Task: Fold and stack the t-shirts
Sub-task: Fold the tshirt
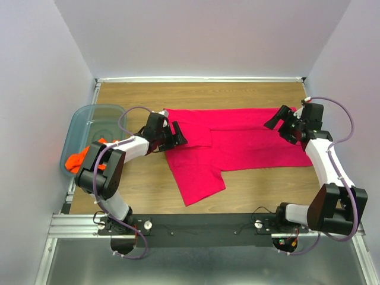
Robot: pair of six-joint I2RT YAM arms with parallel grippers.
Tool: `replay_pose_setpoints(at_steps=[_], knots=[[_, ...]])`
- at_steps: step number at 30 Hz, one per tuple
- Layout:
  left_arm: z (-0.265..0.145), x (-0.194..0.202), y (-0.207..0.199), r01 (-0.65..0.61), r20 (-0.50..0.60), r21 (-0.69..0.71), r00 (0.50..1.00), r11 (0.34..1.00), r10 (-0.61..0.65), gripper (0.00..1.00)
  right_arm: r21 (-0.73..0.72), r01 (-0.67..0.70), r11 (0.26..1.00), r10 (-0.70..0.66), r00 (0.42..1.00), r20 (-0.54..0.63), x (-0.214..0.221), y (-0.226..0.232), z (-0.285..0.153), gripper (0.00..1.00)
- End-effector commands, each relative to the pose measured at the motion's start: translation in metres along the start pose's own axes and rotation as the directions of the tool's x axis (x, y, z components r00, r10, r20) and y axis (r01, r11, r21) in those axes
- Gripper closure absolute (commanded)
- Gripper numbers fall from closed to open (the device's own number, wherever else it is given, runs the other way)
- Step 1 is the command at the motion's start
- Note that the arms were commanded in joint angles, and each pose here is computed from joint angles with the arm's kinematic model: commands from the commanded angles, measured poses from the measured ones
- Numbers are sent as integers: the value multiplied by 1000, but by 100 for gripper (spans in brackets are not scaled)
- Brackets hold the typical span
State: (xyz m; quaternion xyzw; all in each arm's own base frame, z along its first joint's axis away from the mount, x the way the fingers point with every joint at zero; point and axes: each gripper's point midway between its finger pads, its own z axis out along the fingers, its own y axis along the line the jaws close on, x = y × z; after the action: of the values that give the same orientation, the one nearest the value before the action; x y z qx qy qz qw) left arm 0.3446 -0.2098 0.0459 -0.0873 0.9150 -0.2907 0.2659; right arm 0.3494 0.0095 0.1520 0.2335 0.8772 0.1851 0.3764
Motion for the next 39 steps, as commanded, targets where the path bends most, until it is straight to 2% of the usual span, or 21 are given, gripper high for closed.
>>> replay_pose_setpoints(at_steps=[1, 7, 17, 26, 35, 39], knots=[[5, -12, -11, -19, 43, 26, 999, 999, 18, 14, -21, 6, 1000, -6, 999, -37, 11, 2, -2, 0], [7, -21, -10, -42, 75, 8, 996, 999, 41, 15, -39, 2, 999, -4, 998, -56, 12, 6, 1, 0], [-2, -21, 12, -60, 101, -106, 992, 993, 71, 18, -60, -2, 998, -3, 997, -78, 14, 9, 3, 0], [11, -18, 1, -118, 103, -36, 987, 992, 121, 20, -66, -8, 998, 2, 995, -99, 20, 8, 6, 0], [1, -8, -16, -97, 70, 52, 993, 994, 93, 25, -69, -11, 998, 4, 994, -114, 24, 7, 7, 0], [-6, 0, -16, -75, 24, 42, 997, 996, 74, 25, -71, -13, 997, 5, 994, -113, 23, 8, 7, 0]])
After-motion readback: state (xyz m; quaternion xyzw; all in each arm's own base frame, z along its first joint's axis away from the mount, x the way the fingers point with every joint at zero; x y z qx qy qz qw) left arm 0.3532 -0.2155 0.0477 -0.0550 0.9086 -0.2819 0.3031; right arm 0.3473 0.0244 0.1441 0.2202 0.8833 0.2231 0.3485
